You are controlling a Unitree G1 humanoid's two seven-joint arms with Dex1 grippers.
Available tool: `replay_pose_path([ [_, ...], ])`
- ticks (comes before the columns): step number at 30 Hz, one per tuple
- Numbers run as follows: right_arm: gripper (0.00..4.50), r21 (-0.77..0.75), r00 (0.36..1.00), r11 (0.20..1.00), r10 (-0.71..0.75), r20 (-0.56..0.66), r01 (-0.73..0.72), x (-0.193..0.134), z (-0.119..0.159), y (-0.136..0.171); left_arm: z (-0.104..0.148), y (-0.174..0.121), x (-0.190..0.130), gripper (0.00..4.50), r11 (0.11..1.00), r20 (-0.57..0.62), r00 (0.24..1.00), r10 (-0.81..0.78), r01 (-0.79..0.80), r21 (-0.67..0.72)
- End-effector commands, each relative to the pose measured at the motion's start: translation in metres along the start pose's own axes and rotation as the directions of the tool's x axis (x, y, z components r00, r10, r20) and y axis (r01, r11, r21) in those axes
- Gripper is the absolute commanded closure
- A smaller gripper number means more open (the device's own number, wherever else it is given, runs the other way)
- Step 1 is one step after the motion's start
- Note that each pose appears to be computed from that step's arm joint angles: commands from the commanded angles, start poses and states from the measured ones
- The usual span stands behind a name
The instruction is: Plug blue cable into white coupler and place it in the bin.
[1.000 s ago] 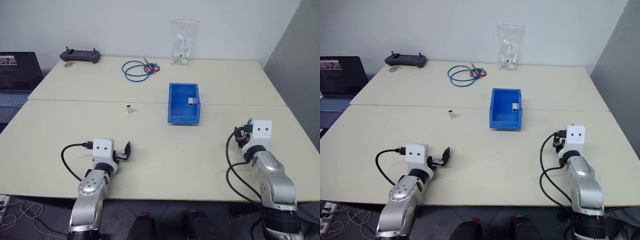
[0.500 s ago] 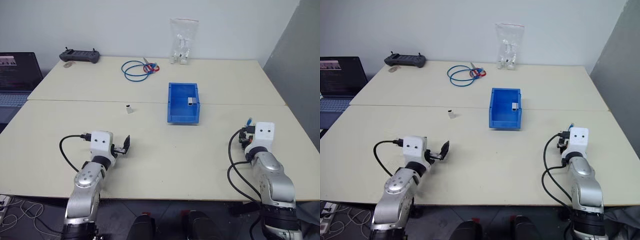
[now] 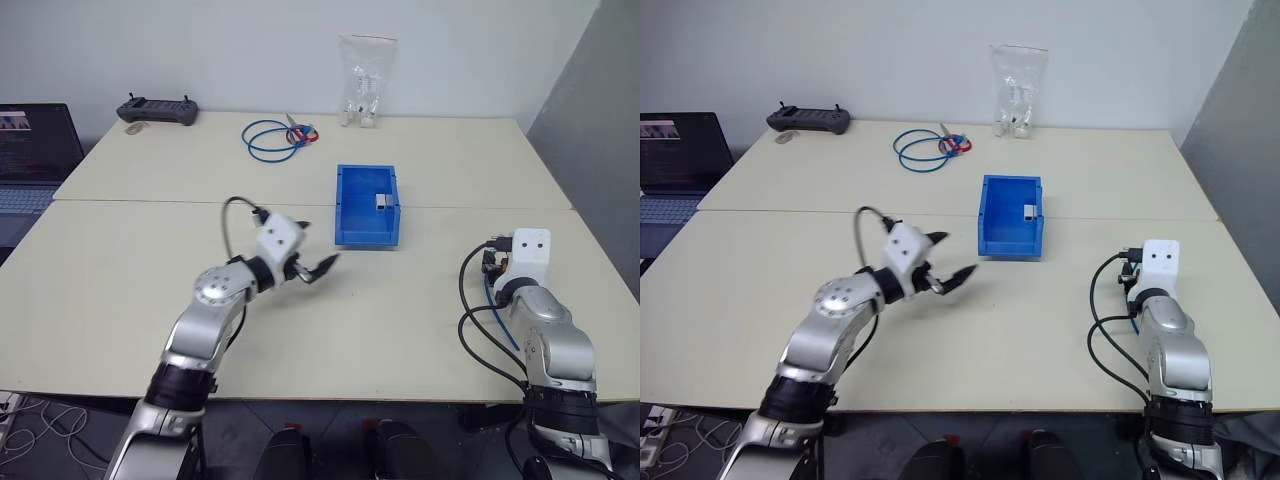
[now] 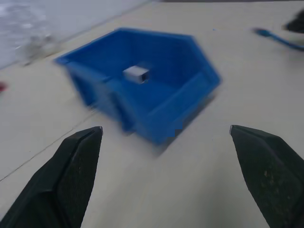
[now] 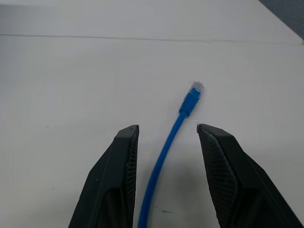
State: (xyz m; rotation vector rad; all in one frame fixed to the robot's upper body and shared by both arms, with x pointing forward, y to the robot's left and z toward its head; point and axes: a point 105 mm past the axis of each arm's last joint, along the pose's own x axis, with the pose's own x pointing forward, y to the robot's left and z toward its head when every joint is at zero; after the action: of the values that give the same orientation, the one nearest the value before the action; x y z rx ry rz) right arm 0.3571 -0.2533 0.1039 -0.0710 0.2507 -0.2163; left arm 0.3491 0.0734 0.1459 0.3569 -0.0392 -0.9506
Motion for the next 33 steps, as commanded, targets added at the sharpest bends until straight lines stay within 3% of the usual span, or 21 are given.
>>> replay_pose_path([
  [1, 2.43, 0.065, 1.000, 0.998, -0.016, -0.018, 0.018, 0.011, 0.008, -0.002, 0.026, -0.024, 0.026, 0.00, 0.971, 0.069, 0.970, -0.233, 0.228, 0.071],
  [5, 2.43, 0.105, 0.997, 0.994, 0.010, -0.082, -0.001, 0.020, -0.004, 0.007, 0.029, -0.035, 0.046, 0.00, 0.923, 0.028, 0.930, -0.368, 0.361, 0.133],
  [13, 2.43, 0.135, 0.989, 0.990, 0.061, -0.136, -0.042, 0.026, -0.019, 0.022, 0.033, -0.035, 0.060, 0.00, 0.897, 0.029, 0.904, -0.427, 0.419, 0.137],
  [21, 4.44, 0.089, 0.991, 0.993, 0.088, -0.098, -0.080, 0.025, -0.016, 0.030, 0.030, -0.028, 0.059, 0.00, 0.903, 0.015, 0.908, -0.418, 0.414, 0.112],
  [27, 4.44, -0.007, 0.985, 0.988, 0.155, -0.071, -0.156, 0.017, -0.011, 0.034, 0.032, -0.020, 0.052, 0.00, 0.919, 0.030, 0.921, -0.388, 0.384, 0.092],
  [29, 4.44, -0.131, 0.960, 0.951, 0.272, -0.067, -0.279, 0.005, -0.008, 0.039, 0.031, -0.012, 0.038, 0.00, 0.928, 0.031, 0.929, -0.368, 0.365, 0.071],
  [31, 4.44, -0.253, 0.897, 0.861, 0.434, -0.088, -0.442, -0.014, -0.006, 0.047, 0.027, -0.002, 0.018, 0.00, 0.939, 0.024, 0.939, -0.343, 0.342, 0.034],
  [33, 4.44, -0.385, 0.779, 0.694, 0.615, -0.124, -0.609, -0.039, -0.002, 0.057, 0.020, 0.008, -0.008, 0.00, 0.951, 0.010, 0.952, -0.307, 0.307, -0.026],
])
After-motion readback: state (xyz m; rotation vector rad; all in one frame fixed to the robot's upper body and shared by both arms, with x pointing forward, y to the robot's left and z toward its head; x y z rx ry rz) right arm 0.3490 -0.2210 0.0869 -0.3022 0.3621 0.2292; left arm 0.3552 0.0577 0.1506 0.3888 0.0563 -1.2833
